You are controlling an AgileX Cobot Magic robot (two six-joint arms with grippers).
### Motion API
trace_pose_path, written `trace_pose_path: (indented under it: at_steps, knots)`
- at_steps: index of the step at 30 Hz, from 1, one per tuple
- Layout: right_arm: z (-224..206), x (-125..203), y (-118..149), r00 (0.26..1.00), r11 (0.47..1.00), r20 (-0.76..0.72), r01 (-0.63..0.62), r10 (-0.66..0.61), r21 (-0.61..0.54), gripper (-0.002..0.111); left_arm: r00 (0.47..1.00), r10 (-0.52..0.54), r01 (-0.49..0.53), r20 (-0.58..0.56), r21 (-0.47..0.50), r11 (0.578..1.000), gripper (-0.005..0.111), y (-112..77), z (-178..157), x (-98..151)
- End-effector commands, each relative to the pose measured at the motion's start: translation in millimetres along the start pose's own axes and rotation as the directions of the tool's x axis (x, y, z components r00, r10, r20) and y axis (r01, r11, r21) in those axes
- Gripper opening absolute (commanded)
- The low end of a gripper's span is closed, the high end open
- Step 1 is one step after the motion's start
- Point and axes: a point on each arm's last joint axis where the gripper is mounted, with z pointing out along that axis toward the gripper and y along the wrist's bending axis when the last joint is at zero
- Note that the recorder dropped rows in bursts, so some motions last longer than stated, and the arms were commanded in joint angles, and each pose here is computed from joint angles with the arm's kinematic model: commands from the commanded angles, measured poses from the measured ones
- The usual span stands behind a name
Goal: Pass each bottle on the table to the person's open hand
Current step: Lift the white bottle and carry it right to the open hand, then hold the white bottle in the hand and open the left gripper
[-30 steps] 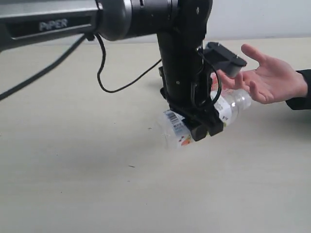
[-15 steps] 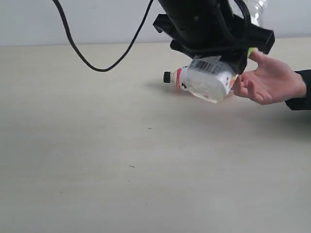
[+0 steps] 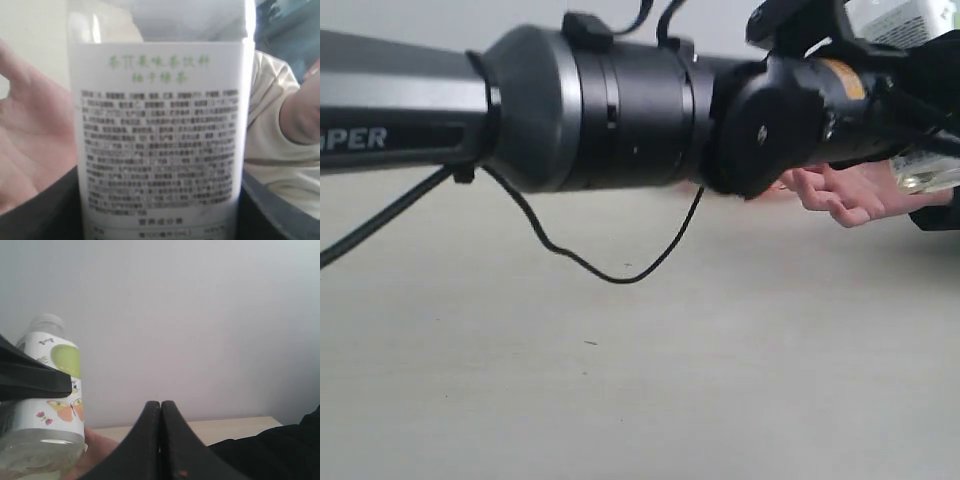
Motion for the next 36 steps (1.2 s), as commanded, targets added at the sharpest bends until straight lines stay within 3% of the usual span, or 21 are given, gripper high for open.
trace_pose_path:
  at_steps: [1, 8, 14, 21, 26, 30, 36]
  knots:
    - [-0.4, 0.9, -0.3, 1.000, 1.000, 0.003, 0.004, -0.004, 0.005, 0.000, 0.986, -0.090, 0.083, 0.140, 0.051, 0.995, 0.000, 17.2, -0.9, 10.7]
    - [-0.4, 0.9, -0.3, 1.000, 1.000, 0.003, 0.004, -0.004, 0.005, 0.000, 0.987, -0.084, 0.082, 0.140, 0.021, 0.996, 0.000, 33.0, 9.1, 18.9]
    - [-0.4, 0.9, -0.3, 1.000, 1.000, 0.003, 0.006, -0.006, 0.005, 0.000, 0.958, -0.235, 0.238, 0.163, 0.004, 0.971, 0.000, 54.1, 19.1, 20.4]
    - [-0.4, 0.9, -0.3, 1.000, 1.000, 0.003, 0.006, -0.006, 0.005, 0.000, 0.960, -0.231, 0.240, 0.157, -0.034, 0.970, 0.000, 72.5, 29.0, 29.9]
    - [-0.4, 0.9, -0.3, 1.000, 1.000, 0.003, 0.003, -0.003, 0.005, 0.000, 0.960, -0.234, 0.244, 0.154, -0.047, 0.969, 0.002, 75.7, 29.1, 27.8]
    - [-0.4, 0.9, -0.3, 1.000, 1.000, 0.003, 0.003, -0.003, 0.005, 0.000, 0.960, -0.234, 0.244, 0.153, -0.048, 0.969, 0.013, 75.8, 29.1, 27.9]
    - [-0.4, 0.9, -0.3, 1.000, 1.000, 0.003, 0.003, -0.003, 0.005, 0.000, 0.964, -0.222, 0.231, 0.149, -0.046, 0.972, 0.047, 75.3, 29.1, 28.2]
